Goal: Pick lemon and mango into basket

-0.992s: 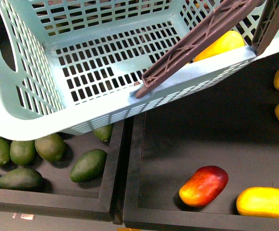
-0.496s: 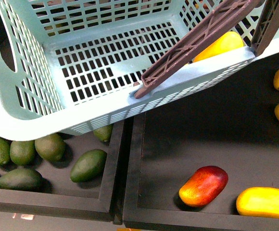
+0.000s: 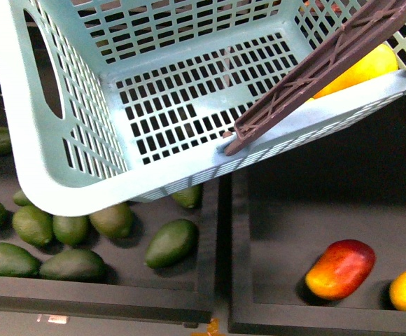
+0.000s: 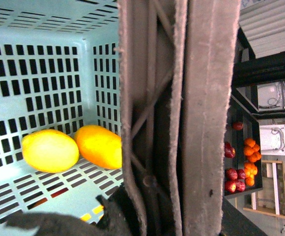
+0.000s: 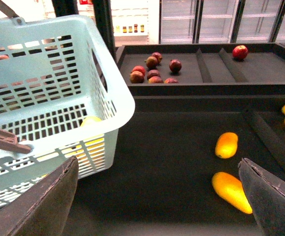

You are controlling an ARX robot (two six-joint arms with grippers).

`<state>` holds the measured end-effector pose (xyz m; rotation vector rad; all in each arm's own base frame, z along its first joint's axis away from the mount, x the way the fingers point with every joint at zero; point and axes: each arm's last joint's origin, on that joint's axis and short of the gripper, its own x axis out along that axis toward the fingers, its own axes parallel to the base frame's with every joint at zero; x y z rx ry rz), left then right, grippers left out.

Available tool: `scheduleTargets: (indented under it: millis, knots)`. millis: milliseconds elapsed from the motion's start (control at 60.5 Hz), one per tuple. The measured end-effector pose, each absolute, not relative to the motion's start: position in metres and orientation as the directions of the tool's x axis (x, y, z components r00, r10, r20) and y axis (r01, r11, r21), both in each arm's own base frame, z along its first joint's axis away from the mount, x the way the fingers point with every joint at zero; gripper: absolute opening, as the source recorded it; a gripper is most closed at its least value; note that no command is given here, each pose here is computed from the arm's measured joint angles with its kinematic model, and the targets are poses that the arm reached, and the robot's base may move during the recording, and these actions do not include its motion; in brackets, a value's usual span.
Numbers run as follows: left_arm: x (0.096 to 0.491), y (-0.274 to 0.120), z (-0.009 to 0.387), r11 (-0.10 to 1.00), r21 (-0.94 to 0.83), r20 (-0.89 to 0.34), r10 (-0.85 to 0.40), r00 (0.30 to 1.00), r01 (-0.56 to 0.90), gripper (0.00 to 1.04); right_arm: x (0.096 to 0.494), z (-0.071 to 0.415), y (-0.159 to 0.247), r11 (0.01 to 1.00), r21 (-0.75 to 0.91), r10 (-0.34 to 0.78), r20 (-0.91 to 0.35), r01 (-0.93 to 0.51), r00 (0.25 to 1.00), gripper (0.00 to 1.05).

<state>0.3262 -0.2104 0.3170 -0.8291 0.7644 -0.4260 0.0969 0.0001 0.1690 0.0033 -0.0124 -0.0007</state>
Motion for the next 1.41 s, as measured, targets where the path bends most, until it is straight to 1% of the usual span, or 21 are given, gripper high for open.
scheduleTargets:
  millis: [331,579,877,1241,1406]
  knots:
    - [0.329,-0.206,0.316,0.636,-0.771,-0.441,-0.577,0.688,0.040,0.16,0.097,0.169,0.000,1.000,0.004,0.000,0.012,0.000,1.000,0.96]
    - [0.329,-0.206,0.316,0.628,-0.777,-0.439,-0.592,0.676,0.045,0.16,0.097,0.169,0.000,1.000,0.003,0.000,0.011,0.000,1.000,0.96]
    - [0.329,-0.206,0.316,0.633,-0.773,-0.440,-0.581,0.685,0.040,0.16,0.097,0.169,0.000,1.000,0.003,-0.001,0.012,0.001,1.000,0.96]
    - [0.329,-0.206,0.316,0.631,-0.775,-0.440,-0.589,0.678,0.045,0.16,0.097,0.169,0.000,1.000,0.003,0.005,0.012,-0.005,1.000,0.96]
    - [0.334,-0.199,0.316,0.649,-0.760,-0.443,-0.542,0.714,0.021,0.16,0.097,0.169,0.000,1.000,0.002,0.005,0.012,-0.005,1.000,0.96]
